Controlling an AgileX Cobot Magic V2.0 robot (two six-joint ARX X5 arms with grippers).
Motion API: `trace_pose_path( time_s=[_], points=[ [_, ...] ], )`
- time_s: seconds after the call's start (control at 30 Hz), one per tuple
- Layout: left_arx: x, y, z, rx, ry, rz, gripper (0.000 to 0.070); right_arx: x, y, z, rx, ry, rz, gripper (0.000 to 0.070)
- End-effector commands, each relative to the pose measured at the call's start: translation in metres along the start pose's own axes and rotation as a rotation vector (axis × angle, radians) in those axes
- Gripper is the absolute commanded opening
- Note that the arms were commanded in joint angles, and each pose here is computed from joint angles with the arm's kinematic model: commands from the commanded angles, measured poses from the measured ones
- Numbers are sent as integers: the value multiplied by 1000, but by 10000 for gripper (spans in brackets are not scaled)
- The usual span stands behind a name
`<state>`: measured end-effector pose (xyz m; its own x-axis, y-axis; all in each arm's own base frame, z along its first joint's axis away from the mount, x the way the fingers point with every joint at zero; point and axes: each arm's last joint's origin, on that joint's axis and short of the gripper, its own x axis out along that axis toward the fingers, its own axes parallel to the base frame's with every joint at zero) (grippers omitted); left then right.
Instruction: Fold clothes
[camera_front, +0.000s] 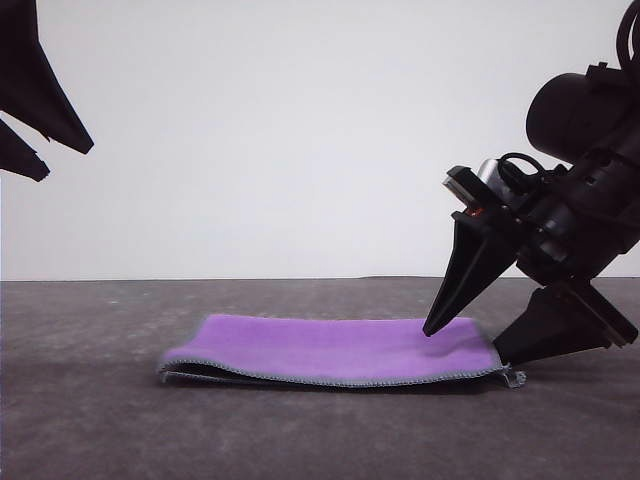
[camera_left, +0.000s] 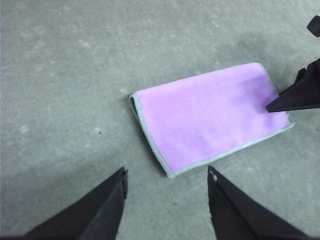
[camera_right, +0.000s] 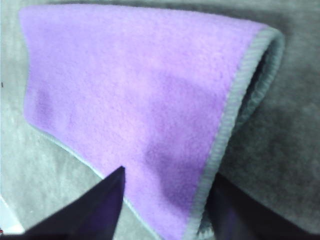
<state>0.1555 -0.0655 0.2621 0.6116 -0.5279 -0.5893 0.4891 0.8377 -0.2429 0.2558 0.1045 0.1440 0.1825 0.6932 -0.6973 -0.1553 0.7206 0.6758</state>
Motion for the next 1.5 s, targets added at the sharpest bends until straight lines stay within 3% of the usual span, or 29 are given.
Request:
trace_pose_path(
  time_s=[0.0,0.07,0.13,0.4,0.77,1.03,1.33,1.4,1.47],
  points=[
    [-1,-1,4,24,-15,-6,301,8,-7,-3,33,28,-42,154],
    [-1,-1,4,24,-15,-6,302,7,-8,-2,38,13,-64,41],
    [-1,-1,4,24,-15,-6,302,5,-10,-1,43,1,-73,0],
    [-1,-1,4,24,-15,-6,301,-5,-1,6,10,-33,-30,0],
    [-1,-1,4,25,-15,-6,301,-9,64,26,-178,-52,137,0],
    [-1,-1,4,25,-14,-6,302,21,103,30,-291,-41,225,0],
    [-1,-1,4,26,-15,-6,302,72,116,25,-320,50,249,3],
    [-1,-1,4,26,-15,-6,302,78,119,24,-335,52,260,89],
    [-1,-1,4,26,-15,-6,302,80,122,22,-348,50,271,249]
  ],
)
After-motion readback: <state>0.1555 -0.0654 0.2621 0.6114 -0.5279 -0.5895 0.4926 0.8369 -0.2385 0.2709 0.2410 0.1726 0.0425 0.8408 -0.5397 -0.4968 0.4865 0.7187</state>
